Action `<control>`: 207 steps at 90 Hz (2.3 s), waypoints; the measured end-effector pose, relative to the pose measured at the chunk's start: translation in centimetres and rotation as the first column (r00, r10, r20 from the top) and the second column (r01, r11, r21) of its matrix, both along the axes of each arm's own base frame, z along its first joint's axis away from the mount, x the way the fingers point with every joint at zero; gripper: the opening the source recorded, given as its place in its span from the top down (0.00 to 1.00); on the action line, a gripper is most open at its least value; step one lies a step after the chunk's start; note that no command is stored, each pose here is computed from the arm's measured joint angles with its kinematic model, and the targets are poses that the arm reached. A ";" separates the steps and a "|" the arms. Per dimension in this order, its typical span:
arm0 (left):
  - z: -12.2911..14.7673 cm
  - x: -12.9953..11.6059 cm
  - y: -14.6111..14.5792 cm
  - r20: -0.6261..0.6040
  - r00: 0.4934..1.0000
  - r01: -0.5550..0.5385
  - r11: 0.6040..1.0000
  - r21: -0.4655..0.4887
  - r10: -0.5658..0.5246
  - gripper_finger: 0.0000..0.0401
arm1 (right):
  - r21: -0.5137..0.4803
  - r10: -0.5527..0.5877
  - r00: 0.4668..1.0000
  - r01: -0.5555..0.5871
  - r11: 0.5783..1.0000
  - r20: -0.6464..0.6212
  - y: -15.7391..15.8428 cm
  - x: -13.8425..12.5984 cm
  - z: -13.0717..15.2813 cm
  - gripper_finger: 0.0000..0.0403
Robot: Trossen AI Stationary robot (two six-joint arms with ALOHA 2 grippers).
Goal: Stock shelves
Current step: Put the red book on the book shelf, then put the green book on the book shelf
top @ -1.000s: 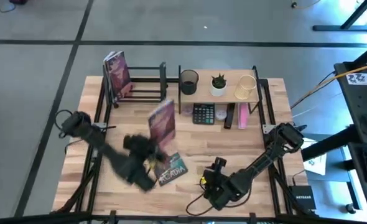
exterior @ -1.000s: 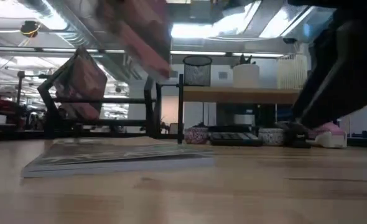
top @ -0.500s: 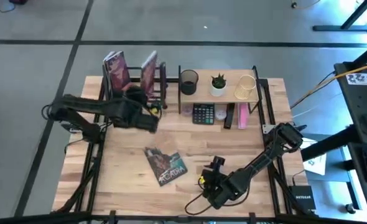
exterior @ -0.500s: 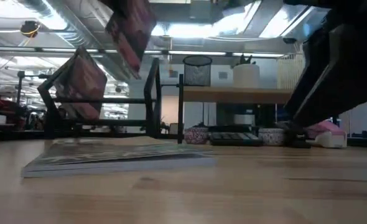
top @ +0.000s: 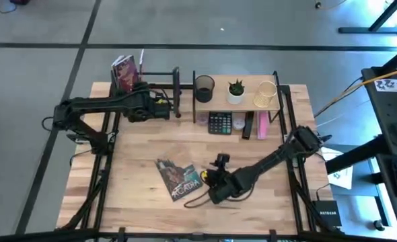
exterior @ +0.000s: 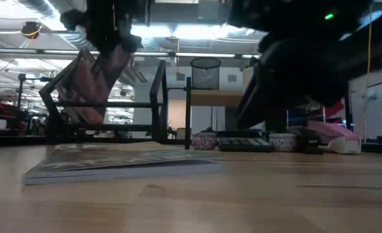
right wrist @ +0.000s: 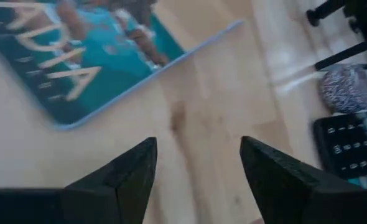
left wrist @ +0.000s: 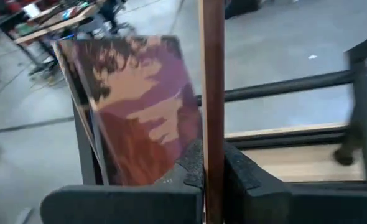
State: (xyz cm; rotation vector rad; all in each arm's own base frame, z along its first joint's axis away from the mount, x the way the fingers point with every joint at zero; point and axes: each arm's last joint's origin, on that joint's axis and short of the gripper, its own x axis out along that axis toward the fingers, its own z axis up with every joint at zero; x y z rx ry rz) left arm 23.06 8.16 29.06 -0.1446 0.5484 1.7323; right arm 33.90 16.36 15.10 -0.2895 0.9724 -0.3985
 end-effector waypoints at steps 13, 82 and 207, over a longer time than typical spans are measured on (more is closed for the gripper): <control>-2.2 0.4 0.6 0.036 0.999 0.000 0.999 -0.035 0.002 1.00 | -0.022 0.036 0.999 -0.036 0.999 -0.019 -0.9 0.7 0.1 0.46; -3.2 -2.1 4.1 0.087 0.987 -0.129 0.990 -0.063 0.134 0.91 | 0.063 0.101 0.995 -0.102 0.993 0.011 -0.7 1.5 0.2 0.46; -5.6 -1.3 -19.9 0.473 0.837 0.506 0.721 -0.473 -0.276 0.68 | 0.394 0.276 0.902 -0.398 0.829 0.331 -1.0 4.5 -3.2 0.46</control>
